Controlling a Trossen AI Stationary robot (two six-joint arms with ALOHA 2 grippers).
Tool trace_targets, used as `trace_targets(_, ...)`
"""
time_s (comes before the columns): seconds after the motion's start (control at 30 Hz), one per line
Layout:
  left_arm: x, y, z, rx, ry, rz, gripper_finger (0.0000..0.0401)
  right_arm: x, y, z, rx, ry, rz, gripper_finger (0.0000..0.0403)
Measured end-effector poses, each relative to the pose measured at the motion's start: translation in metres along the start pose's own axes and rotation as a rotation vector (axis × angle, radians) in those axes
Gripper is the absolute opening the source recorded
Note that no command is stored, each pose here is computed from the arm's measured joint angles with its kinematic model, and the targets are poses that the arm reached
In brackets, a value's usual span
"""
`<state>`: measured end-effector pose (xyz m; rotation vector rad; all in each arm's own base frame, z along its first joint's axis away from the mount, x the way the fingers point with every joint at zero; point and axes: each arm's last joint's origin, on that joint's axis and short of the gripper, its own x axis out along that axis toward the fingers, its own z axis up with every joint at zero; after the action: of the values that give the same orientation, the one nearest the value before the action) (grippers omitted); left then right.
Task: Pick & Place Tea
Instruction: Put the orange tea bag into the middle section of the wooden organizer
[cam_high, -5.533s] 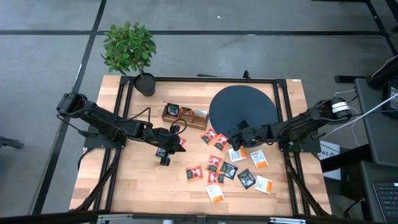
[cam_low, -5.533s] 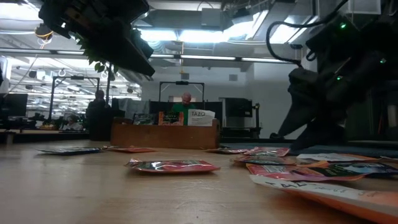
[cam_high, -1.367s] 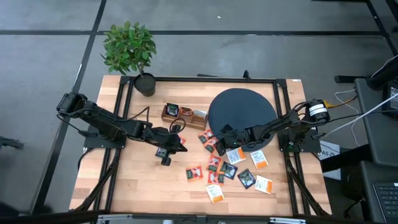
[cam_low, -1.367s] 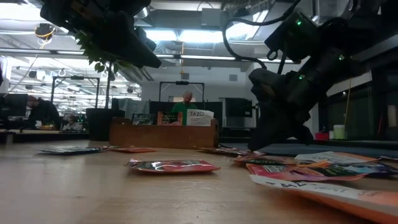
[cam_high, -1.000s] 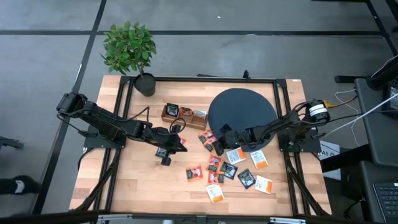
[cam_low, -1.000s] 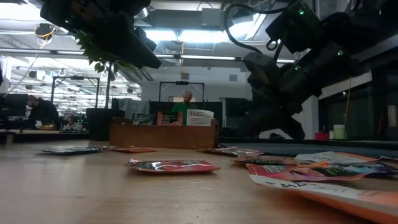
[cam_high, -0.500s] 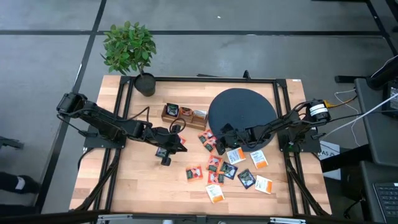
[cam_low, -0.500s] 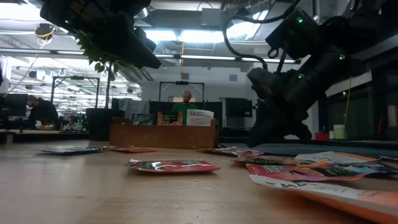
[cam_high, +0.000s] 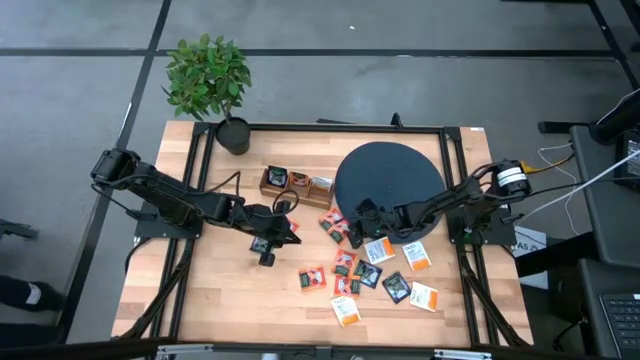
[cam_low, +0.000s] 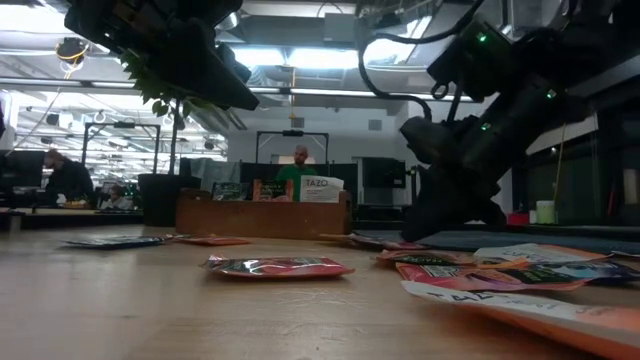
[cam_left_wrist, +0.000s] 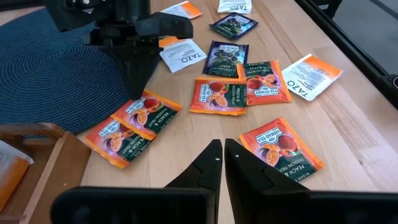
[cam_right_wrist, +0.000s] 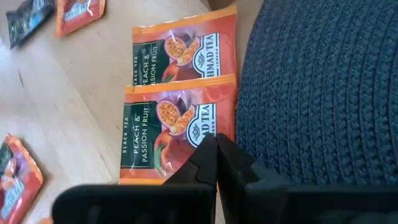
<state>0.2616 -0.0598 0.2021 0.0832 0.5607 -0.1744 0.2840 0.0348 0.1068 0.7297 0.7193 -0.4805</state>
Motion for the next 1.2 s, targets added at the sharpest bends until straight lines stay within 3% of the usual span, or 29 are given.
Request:
trace_targets(0.3, 0.000, 0.001, 0.000, 0.000, 0.000, 0.043, 0.0032, 0.008, 0.000, -0.003, 0.030, -0.008, 0.007, 0.0005)
trace_targets(0.63, 0.002, 0.003, -0.001, 0.080, 0.008, 0.139, 0.0084, 0.008, 0.002, -0.003, 0.020, 0.011, 0.050, 0.0005)
trace_targets(0.8, 0.021, -0.002, -0.007, 0.138, 0.009, 0.136, 0.0123, 0.008, 0.003, -0.002, 0.040, 0.015, 0.071, 0.0005)
trace_targets(1.03, 0.051, -0.007, -0.024, 0.252, 0.102, 0.277, 0.0162, 0.008, 0.005, -0.004, 0.066, 0.029, 0.092, 0.0005)
trace_targets(1.2, 0.073, -0.010, -0.021, 0.286, 0.130, 0.260, 0.0173, 0.007, 0.008, -0.007, 0.085, 0.031, 0.098, 0.0005)
